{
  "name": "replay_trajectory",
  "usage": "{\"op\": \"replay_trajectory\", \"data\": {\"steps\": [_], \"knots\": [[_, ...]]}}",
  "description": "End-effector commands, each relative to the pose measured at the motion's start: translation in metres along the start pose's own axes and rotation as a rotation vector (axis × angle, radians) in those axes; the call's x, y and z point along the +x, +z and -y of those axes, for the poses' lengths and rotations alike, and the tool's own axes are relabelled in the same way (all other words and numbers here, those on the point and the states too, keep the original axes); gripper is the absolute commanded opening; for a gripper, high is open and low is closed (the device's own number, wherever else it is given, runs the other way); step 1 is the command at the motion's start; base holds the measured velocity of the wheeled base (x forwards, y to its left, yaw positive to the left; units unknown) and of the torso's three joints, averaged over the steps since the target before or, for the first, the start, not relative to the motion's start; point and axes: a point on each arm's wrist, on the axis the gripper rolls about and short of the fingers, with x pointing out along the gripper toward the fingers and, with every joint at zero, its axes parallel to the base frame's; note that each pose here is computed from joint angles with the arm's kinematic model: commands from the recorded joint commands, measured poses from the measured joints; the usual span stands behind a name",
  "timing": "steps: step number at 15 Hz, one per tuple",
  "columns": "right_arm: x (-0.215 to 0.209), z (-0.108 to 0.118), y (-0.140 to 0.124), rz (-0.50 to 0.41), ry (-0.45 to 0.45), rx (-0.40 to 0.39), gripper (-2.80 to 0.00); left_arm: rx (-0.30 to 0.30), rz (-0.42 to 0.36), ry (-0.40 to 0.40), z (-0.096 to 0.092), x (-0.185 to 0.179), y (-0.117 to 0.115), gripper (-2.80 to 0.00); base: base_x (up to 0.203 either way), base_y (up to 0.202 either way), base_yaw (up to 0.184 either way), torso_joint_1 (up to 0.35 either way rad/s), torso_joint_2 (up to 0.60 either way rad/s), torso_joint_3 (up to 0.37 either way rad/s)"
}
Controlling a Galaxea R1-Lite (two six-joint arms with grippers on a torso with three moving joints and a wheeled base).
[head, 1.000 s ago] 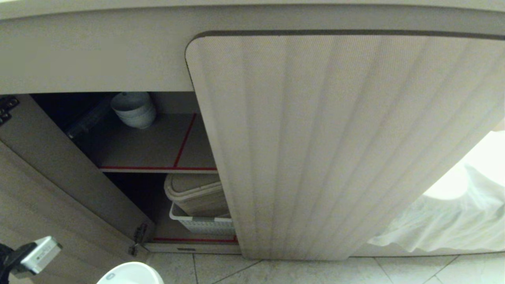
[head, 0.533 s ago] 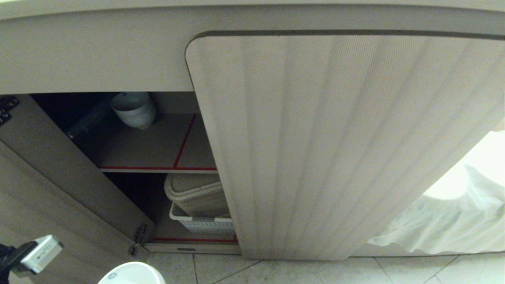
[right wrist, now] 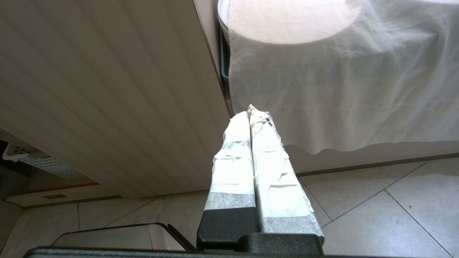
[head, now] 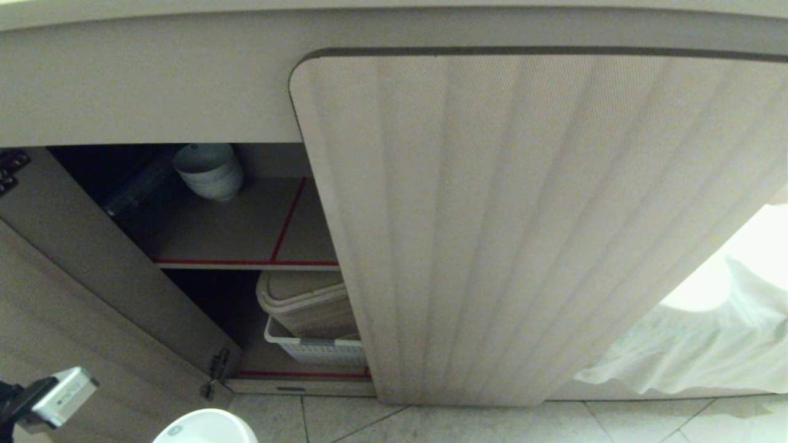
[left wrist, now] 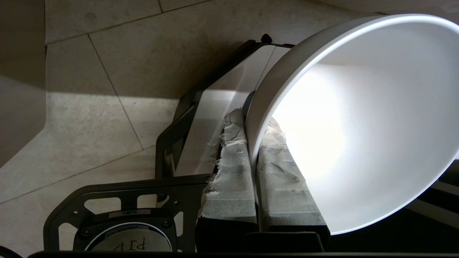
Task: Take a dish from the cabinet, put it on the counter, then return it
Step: Place it on the table
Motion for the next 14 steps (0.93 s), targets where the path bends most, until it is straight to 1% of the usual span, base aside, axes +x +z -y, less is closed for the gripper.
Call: {"op": "replay_trajectory", "data": {"steps": [1, 13, 14], "knots": [[0.0, 0.0, 0.0, 0.0, 0.0, 0.001, -2.8, -0.005, -0.002, 0.002, 0.0, 0.0001, 0.0003, -2.8, 0.0, 0.0, 0.0, 0.0, 0.0, 0.0], [0.0, 0.0, 0.0, 0.0, 0.0, 0.001, -2.8, -0.005, 0.003, 0.001, -0.0004, -0.0006, -0.0003, -2.8, 0.0, 0.0, 0.0, 0.0, 0.0, 0.0], [0.0, 0.0, 0.0, 0.0, 0.0, 0.001, -2.8, -0.005, 0.003, 0.001, -0.0002, -0.0005, 0.0001, -2.8, 0.0, 0.0, 0.0, 0.11, -0.16, -0.017]]}}
